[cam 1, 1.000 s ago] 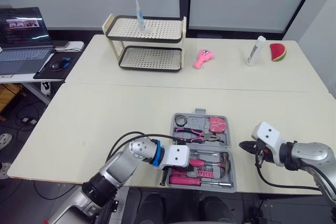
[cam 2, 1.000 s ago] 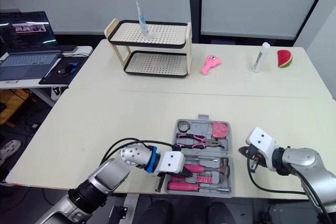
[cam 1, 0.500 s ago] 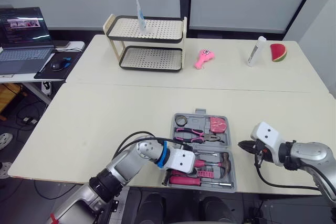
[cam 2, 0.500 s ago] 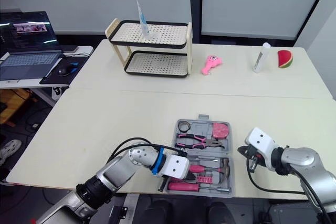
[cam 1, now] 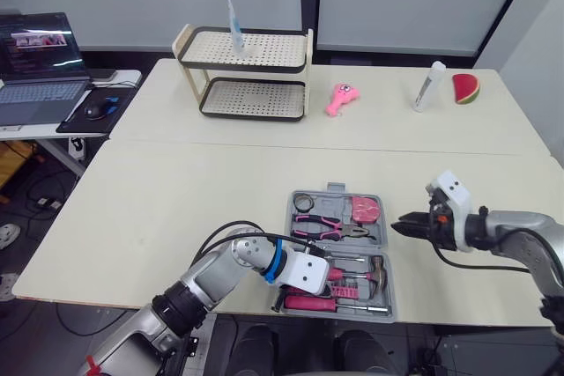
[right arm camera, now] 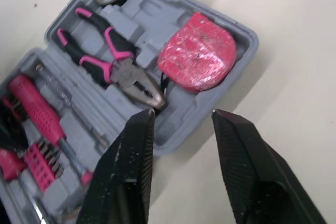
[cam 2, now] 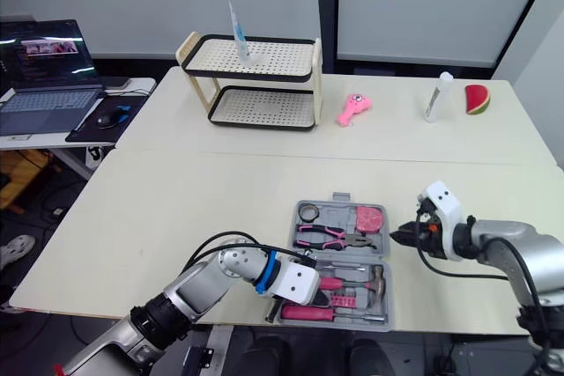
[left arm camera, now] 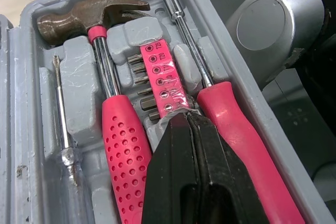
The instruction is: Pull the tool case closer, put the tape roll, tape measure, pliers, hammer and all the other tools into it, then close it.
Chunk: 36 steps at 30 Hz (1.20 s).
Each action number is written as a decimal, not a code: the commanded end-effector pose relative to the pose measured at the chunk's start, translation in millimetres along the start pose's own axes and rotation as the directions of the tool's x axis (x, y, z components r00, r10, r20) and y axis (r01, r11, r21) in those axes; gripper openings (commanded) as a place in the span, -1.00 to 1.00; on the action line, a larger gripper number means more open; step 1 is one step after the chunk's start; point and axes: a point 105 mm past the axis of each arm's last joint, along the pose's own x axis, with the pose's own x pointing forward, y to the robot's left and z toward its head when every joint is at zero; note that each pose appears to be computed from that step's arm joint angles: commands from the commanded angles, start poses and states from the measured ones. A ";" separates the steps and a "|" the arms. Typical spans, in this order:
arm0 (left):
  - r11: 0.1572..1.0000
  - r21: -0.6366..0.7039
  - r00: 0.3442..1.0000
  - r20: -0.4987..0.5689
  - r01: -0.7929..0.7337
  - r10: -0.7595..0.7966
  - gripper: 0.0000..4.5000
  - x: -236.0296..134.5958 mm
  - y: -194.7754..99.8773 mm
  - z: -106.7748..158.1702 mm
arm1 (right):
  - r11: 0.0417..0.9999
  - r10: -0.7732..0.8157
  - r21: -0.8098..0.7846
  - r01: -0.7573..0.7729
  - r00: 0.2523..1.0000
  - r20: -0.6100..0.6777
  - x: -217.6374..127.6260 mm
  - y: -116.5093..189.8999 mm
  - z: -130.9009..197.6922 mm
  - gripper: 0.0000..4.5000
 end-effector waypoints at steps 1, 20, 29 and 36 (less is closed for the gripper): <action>0.997 -0.068 0.995 -0.083 0.047 -0.052 -1.00 6.9 -14.7 -25.1 | 0.998 -0.058 -0.014 0.059 0.997 0.048 -0.3 -4.9 12.7 0.23; 0.995 -0.081 0.993 -0.090 0.065 -0.072 -1.00 11.4 -22.3 -33.4 | 0.952 -0.296 0.143 0.269 0.929 0.221 60.6 -25.2 7.5 0.99; 0.992 -0.083 0.989 -0.109 0.094 -0.103 -1.00 13.4 -28.8 -40.1 | 0.983 -0.063 0.181 0.039 0.989 0.130 80.4 4.1 -4.6 0.99; 0.987 -0.073 0.976 -0.155 0.143 -0.153 -1.00 12.9 -39.6 -53.0 | 0.966 0.008 0.254 -0.049 0.987 0.159 84.9 9.0 -0.1 0.99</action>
